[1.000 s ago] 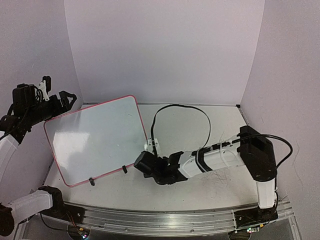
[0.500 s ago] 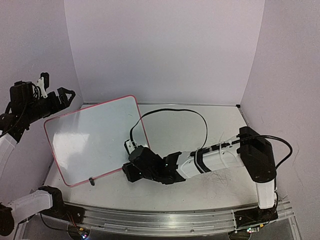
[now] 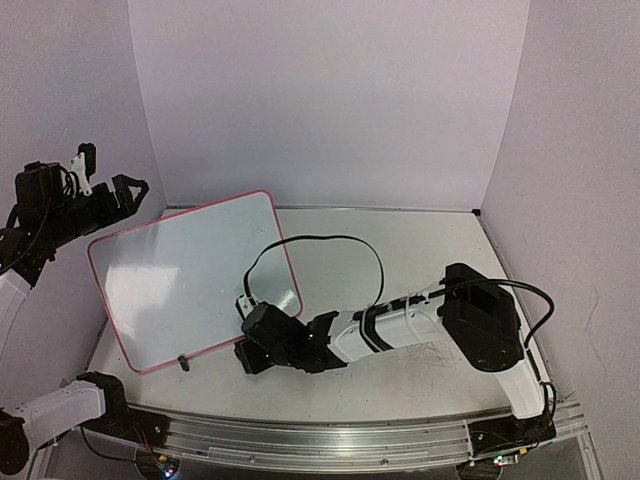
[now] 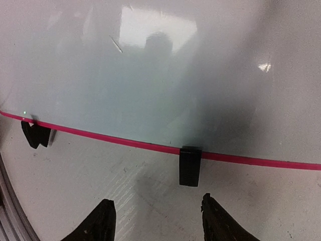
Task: Write a sentence on the whiteboard
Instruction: Move the whiteboard marker to the corner of the board.
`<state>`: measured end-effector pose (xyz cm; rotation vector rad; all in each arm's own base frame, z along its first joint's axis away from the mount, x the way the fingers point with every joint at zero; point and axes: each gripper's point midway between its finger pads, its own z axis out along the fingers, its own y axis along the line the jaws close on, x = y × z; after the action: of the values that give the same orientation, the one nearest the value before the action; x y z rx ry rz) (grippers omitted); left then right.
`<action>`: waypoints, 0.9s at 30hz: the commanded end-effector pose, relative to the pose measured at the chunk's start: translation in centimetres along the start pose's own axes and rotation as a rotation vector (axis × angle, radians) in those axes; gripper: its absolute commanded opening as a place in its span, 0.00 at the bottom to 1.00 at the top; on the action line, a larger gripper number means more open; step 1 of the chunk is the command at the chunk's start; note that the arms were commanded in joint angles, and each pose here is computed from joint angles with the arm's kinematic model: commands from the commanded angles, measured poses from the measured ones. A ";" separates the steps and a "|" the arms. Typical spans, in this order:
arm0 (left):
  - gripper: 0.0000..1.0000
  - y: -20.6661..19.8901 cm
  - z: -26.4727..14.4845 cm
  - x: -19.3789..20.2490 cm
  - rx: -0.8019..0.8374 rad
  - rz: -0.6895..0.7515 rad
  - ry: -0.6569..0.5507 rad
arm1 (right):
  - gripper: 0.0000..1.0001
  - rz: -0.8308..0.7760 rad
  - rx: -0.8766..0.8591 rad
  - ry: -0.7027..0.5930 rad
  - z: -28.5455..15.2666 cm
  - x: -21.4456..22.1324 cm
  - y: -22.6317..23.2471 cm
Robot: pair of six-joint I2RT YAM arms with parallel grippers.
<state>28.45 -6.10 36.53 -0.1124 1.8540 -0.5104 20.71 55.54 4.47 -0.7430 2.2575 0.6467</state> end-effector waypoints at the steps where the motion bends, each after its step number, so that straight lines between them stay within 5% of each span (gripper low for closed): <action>1: 0.99 -0.9 -1.1 -2.1 0.019 0.025 -0.058 | 0.58 0.021 0.029 -0.031 0.5 -1.2 0.2; 15: 0.99 -1.1 -1.5 -2.3 0.020 0.031 -0.066 | 0.46 0.008 0.115 -0.067 2.5 -2.1 -0.6; 27: 1.00 -1.0 -1.4 -2.3 0.014 0.034 -0.063 | 0.20 0.001 0.175 -0.104 2.6 -2.8 -1.5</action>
<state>28.38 -6.10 36.67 -0.1066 1.8498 -0.5069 23.48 56.31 2.78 -0.6650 2.2389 0.4704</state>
